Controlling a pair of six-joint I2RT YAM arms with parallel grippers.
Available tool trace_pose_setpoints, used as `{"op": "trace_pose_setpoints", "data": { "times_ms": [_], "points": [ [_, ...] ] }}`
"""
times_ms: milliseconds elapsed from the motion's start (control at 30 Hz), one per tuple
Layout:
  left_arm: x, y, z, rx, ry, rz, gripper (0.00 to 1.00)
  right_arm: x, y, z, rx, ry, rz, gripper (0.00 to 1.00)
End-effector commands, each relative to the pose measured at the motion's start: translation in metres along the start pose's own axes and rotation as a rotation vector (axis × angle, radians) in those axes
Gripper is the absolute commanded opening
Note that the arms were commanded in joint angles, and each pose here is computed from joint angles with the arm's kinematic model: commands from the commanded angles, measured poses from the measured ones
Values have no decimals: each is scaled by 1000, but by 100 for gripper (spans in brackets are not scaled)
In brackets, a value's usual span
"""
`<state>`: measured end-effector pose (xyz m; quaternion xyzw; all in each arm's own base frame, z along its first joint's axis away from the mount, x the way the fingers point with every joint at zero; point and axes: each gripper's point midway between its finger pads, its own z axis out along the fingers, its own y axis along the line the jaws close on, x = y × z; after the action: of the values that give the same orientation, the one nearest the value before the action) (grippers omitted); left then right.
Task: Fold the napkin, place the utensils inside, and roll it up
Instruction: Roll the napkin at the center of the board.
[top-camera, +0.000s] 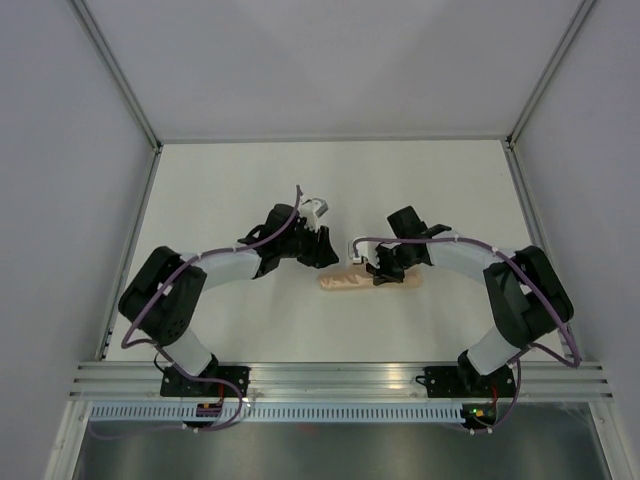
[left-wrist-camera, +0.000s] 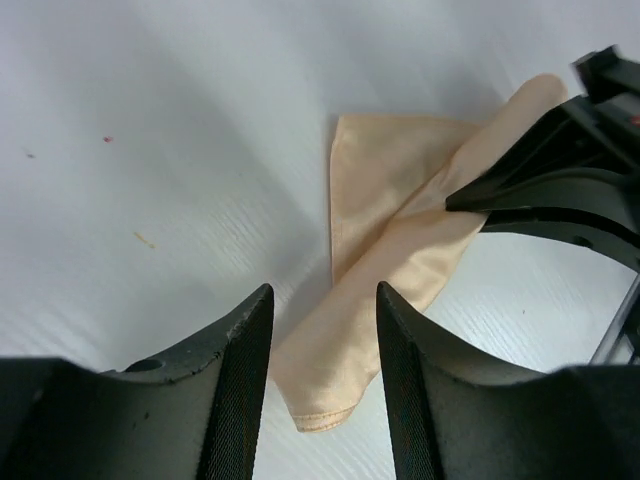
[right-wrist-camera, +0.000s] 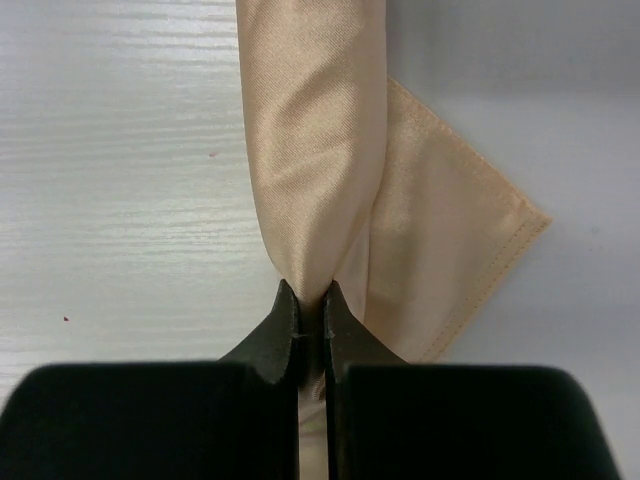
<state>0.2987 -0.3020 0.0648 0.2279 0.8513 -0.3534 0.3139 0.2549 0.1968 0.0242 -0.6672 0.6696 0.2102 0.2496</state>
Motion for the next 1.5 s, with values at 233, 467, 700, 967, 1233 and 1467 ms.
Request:
{"op": "trace_pose_setpoints", "data": {
  "times_ms": [233,467,700,967,1233,1467],
  "points": [
    [-38,-27,-58,-237,-453,395,55,18,31,18,-360,37,160,0],
    [-6,-63,-32,-274,-385,720,61,22,29,23,-428,59,209,1],
    [16,-86,8,-229,-281,1016,64,28,30,27,-454,81,241,0],
    [27,-100,40,-169,-220,1166,68,31,27,28,-454,95,253,1],
    [43,-105,57,-91,-150,1197,63,31,25,29,-462,96,265,0],
    [64,-93,63,-53,-40,1143,50,32,24,30,-471,99,273,1]
  ]
}}
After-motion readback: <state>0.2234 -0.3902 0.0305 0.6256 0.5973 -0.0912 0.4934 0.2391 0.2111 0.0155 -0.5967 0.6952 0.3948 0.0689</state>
